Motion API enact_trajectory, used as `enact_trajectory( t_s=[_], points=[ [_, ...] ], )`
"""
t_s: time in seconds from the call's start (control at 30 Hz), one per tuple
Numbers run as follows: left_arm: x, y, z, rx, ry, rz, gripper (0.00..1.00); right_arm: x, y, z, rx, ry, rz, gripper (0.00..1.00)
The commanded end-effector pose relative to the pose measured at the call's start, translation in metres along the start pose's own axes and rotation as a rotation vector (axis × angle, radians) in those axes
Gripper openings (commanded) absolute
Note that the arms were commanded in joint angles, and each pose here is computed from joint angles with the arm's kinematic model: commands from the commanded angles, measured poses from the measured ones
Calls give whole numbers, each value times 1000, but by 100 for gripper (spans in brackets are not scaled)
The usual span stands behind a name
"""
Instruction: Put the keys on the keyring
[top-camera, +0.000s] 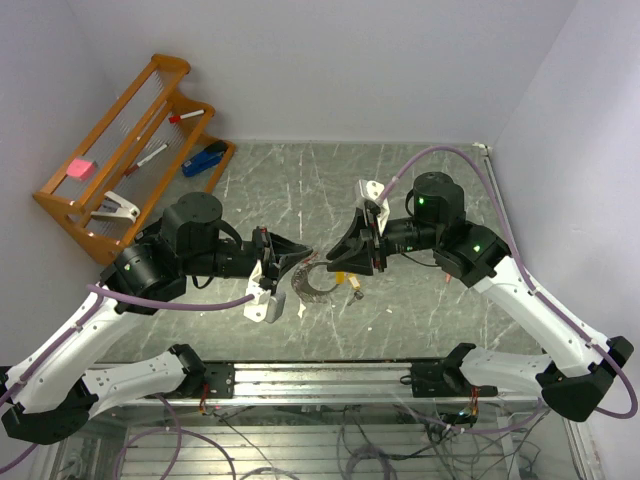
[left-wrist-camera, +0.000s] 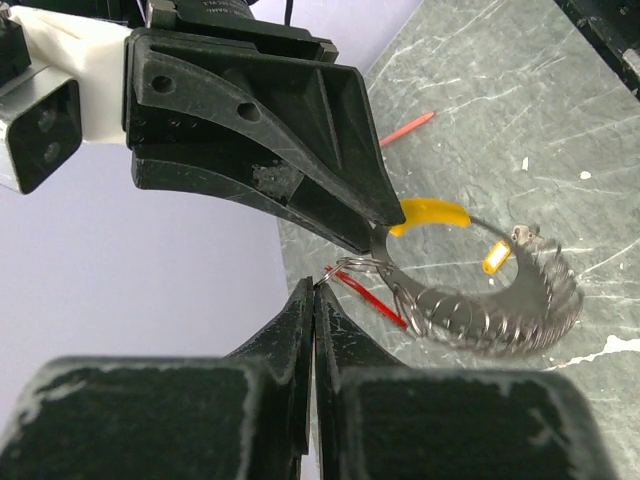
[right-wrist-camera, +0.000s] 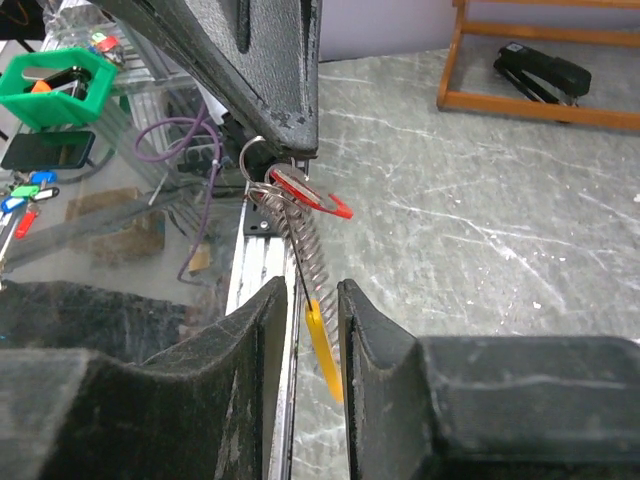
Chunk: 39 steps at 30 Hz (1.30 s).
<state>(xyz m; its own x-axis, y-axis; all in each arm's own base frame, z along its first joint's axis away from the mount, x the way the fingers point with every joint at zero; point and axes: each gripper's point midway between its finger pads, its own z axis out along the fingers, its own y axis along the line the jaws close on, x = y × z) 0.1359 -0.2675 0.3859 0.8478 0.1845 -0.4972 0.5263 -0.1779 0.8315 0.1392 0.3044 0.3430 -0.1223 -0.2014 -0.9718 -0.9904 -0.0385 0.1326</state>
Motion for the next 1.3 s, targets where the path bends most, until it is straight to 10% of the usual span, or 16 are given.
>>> enact_trajectory(
  t_s=[0.0,1.27],
  points=[
    [-15,9,-4,-15,-50,42,7,-26,9,-7,-22,-63,-83,26],
    [-2,15,0,-62,-9,73,7,-33,15,19,-223,-164,46,22]
  ],
)
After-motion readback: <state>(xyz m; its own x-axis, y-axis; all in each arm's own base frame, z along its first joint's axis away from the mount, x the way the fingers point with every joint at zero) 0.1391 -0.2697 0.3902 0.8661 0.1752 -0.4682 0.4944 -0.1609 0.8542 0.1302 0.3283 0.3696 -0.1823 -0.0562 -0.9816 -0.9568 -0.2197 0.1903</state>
